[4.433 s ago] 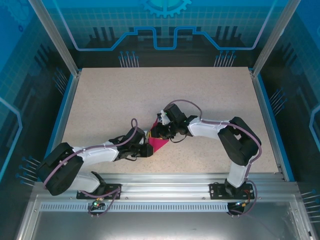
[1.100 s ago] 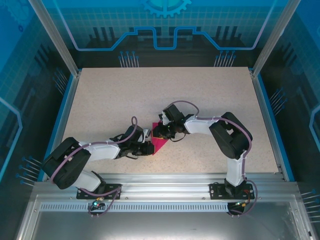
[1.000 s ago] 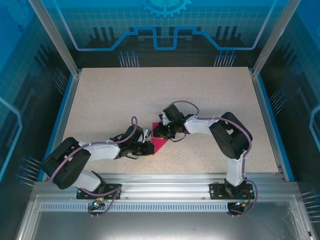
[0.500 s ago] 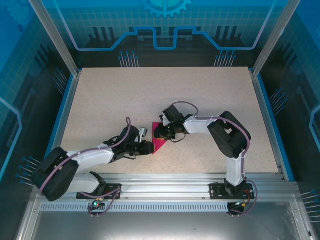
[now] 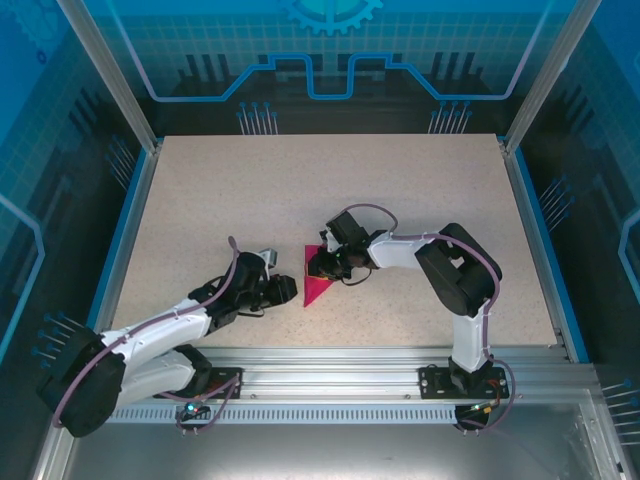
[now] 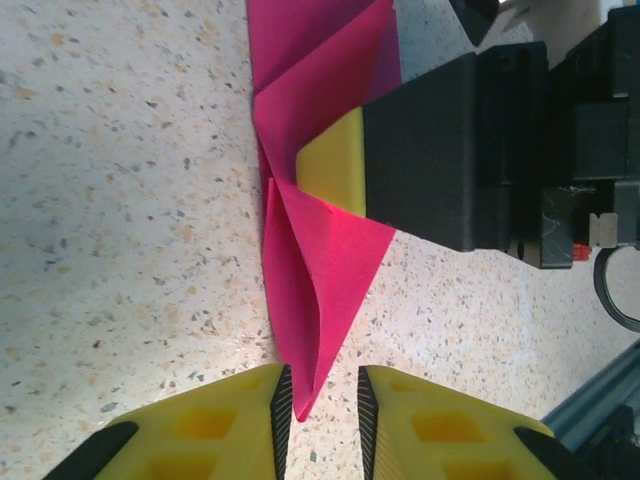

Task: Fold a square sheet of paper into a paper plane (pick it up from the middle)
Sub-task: Fourth fold the wing at the center of the table.

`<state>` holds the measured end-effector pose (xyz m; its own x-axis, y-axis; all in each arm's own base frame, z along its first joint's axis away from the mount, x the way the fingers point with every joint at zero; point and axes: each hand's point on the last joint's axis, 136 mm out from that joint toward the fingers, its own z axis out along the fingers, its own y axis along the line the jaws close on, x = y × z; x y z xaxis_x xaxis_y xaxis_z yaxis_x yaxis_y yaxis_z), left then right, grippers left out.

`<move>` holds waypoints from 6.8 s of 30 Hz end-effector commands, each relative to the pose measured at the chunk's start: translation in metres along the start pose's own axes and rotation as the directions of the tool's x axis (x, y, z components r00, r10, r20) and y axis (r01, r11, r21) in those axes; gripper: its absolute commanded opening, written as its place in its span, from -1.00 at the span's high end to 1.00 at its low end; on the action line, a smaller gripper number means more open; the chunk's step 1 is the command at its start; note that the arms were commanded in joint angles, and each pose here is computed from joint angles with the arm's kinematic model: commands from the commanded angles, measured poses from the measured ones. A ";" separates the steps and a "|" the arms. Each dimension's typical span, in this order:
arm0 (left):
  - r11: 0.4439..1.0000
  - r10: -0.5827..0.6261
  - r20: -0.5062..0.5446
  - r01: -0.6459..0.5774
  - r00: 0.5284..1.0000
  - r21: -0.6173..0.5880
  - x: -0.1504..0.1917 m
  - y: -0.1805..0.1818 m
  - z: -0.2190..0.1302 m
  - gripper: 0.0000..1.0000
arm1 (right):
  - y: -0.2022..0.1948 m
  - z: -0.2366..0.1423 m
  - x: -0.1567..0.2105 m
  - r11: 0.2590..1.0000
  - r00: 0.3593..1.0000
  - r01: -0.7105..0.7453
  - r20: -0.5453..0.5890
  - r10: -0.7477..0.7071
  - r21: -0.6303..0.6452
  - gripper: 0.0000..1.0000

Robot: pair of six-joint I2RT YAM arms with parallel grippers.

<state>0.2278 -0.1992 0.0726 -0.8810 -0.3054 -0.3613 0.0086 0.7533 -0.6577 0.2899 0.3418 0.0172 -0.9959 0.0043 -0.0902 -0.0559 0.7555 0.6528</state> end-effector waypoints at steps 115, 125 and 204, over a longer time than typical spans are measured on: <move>0.979 -0.199 -0.194 0.186 0.961 -0.083 0.024 0.029 0.082 0.73 | -0.025 0.002 0.006 0.997 0.997 -0.071 0.003 0.071 0.042 0.57; 0.943 -0.269 -0.243 0.204 0.932 -0.262 0.064 0.075 0.073 0.89 | -0.006 -0.018 -0.014 0.999 0.998 -0.028 0.057 0.029 -0.026 0.58; 0.915 -0.255 -0.291 0.133 0.922 -0.381 0.082 0.097 0.066 1.00 | -0.003 -0.021 -0.049 0.997 0.999 0.032 0.035 -0.030 -0.065 0.67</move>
<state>0.2592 -0.2484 0.0085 -0.9301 -0.3383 -0.1431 -0.1463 0.6985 -0.7005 0.3444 0.3196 0.0531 -0.9834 0.0084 -0.1812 -0.1198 0.7198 0.6838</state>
